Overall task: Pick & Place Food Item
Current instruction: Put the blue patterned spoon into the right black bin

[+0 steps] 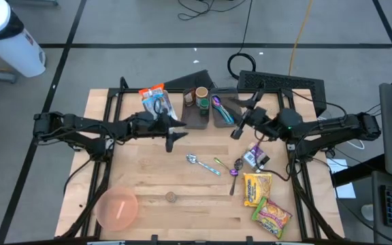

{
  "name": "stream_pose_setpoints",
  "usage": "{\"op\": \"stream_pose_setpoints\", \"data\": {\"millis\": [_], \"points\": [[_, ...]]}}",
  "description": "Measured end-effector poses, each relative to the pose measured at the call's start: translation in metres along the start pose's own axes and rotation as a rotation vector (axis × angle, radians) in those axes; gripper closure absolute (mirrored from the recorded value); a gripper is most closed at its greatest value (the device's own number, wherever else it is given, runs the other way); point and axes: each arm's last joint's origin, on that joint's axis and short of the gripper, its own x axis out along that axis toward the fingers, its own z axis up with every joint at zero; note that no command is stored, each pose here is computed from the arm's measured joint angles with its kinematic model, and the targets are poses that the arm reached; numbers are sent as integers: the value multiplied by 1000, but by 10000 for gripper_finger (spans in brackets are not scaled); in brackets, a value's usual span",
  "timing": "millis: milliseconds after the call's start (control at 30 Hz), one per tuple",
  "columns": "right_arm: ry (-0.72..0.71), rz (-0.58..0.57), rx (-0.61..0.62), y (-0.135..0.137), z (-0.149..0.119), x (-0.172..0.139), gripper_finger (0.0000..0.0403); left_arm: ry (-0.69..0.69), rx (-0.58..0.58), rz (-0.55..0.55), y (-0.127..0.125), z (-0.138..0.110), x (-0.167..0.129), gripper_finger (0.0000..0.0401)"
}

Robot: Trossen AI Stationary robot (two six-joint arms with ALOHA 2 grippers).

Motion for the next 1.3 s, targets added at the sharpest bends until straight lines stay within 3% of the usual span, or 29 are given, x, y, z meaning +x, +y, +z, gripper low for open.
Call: {"op": "stream_pose_setpoints", "data": {"millis": [200,367,633,800,1033,1300], "points": [[238,91,-63,7,-25,-3,275,166,29,-91,-15,-17,-1,192],[418,138,-15,15,-46,-7,240,215,80,-139,-29,-23,-3,192],[561,315,85,38,-67,-12,175,292,-339,40,-15,-33,2,192],[627,369,101,60,-92,-15,163,406,-449,97,-9,-55,11,192],[657,368,176,79,-128,-26,171,478,-551,56,-11,-84,33,192],[625,360,228,81,-137,-36,174,531,-638,2,-22,-108,50,192]]}}
